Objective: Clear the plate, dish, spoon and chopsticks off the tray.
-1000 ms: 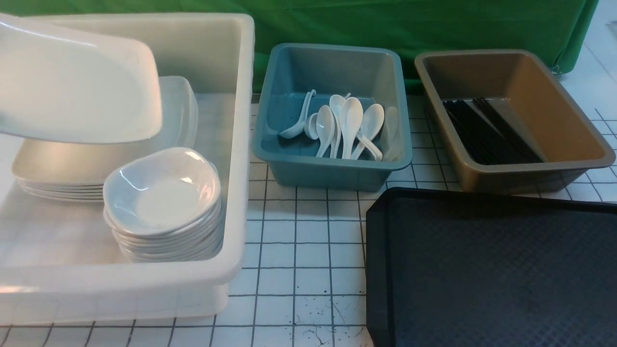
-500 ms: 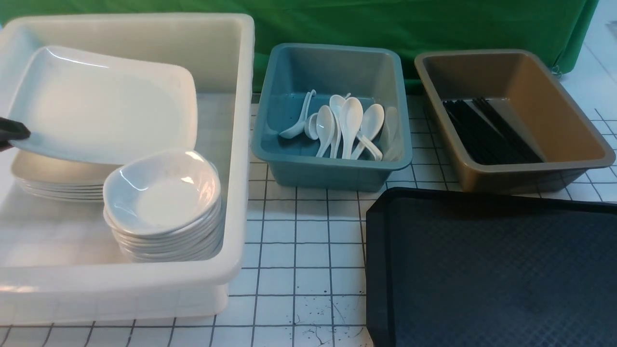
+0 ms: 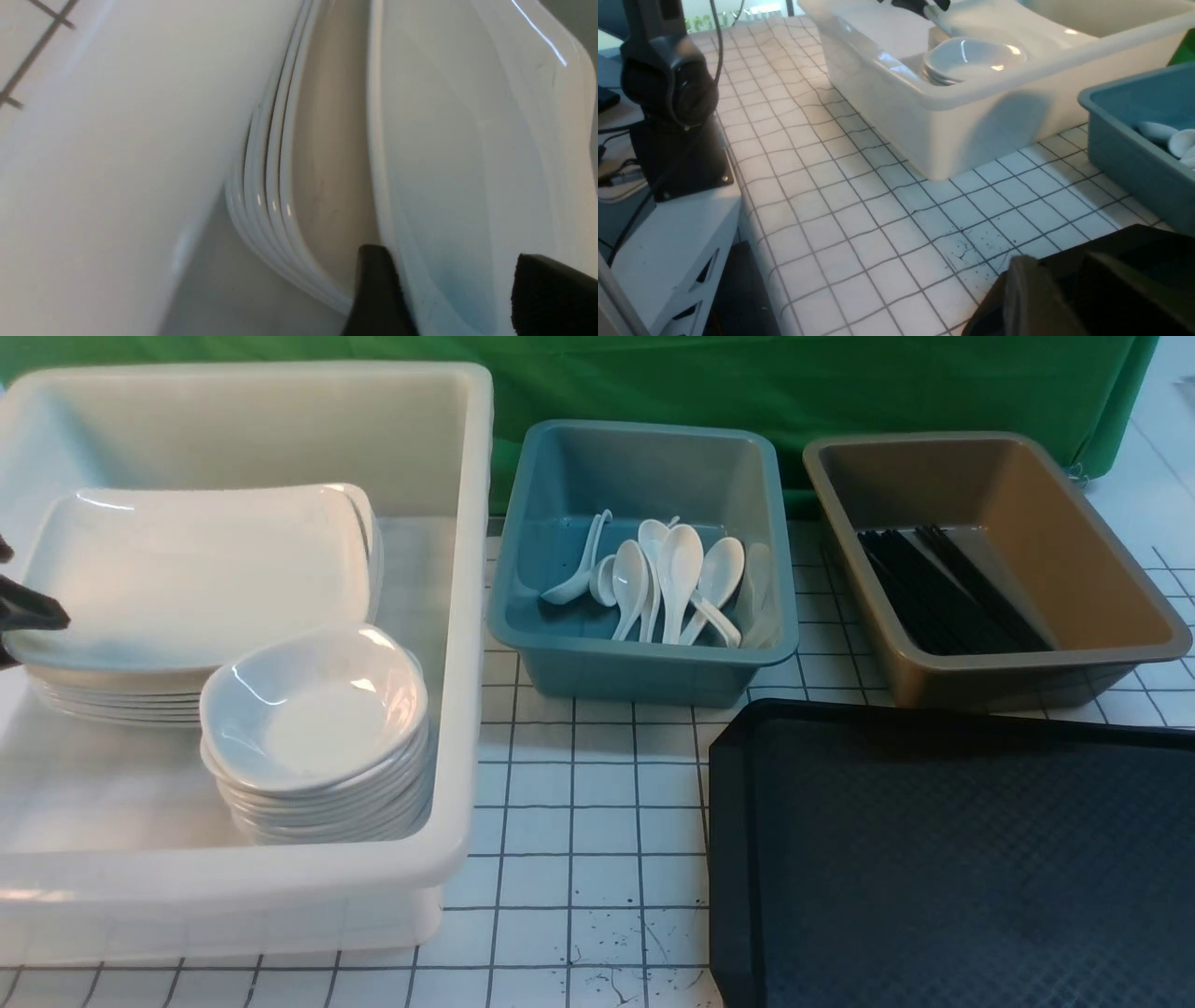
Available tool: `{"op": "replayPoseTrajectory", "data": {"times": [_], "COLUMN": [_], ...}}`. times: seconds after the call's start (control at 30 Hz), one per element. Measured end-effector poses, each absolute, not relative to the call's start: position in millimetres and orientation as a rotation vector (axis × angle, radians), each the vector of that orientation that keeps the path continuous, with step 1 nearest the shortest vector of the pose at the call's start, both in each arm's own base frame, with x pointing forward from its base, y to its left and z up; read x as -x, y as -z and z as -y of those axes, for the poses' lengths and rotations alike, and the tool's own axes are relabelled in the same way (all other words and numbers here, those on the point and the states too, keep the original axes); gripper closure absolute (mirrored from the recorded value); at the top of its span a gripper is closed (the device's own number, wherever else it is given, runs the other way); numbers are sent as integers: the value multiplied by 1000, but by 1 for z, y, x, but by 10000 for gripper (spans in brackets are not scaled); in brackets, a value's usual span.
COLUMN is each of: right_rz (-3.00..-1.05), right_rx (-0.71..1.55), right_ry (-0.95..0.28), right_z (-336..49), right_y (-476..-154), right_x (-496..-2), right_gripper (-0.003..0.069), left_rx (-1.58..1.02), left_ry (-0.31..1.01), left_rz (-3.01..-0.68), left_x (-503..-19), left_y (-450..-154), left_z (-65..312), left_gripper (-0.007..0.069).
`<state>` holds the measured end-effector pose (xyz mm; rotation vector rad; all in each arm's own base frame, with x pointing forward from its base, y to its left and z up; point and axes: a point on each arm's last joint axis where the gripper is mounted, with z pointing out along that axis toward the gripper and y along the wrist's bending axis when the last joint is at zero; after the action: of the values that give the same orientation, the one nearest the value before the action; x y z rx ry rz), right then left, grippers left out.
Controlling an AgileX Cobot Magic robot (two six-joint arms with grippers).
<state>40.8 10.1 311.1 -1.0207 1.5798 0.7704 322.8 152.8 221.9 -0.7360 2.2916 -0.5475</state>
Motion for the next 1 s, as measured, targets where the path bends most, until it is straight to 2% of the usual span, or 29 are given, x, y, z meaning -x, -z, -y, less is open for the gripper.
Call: {"op": "replayPoseTrajectory", "data": {"times": [0.03,0.07,0.2,0.23,0.33,0.4,0.5,0.6,0.7,0.83,1.0], "right_rz": [-1581,-1582,-1630,-1628,-1686,-1722,-1750,-1735,-1729,-1741,-1763], "right_rx": [1019,1004,968,966,927,905,878,868,856,872,906], "right_ry": [-770,-777,-759,-762,-742,-727,-721,-725,-712,-685,-636], "right_z": [-10,-6,3,4,15,22,33,39,40,34,22], "right_y": [-312,-317,-326,-327,-335,-340,-350,-360,-363,-365,-367], "right_x": [-41,-41,-44,-44,-47,-49,-50,-51,-52,-53,-52], "right_gripper": [491,487,482,482,494,522,590,646,651,651,652], "left_rx": [727,709,637,634,552,540,505,452,410,418,407], "left_ry": [540,522,458,457,420,411,417,437,428,422,460], "left_rz": [-2296,-2300,-2274,-2275,-2279,-2286,-2307,-2322,-2348,-2384,-2488], "left_x": [-322,-321,-319,-319,-317,-314,-307,-297,-291,-294,-317], "left_y": [-223,-228,-250,-251,-280,-298,-325,-349,-355,-345,-308], "left_z": [-152,-152,-152,-153,-151,-149,-144,-135,-131,-135,-132], "left_gripper": [226,178,118,116,123,161,267,461,591,630,637]}}
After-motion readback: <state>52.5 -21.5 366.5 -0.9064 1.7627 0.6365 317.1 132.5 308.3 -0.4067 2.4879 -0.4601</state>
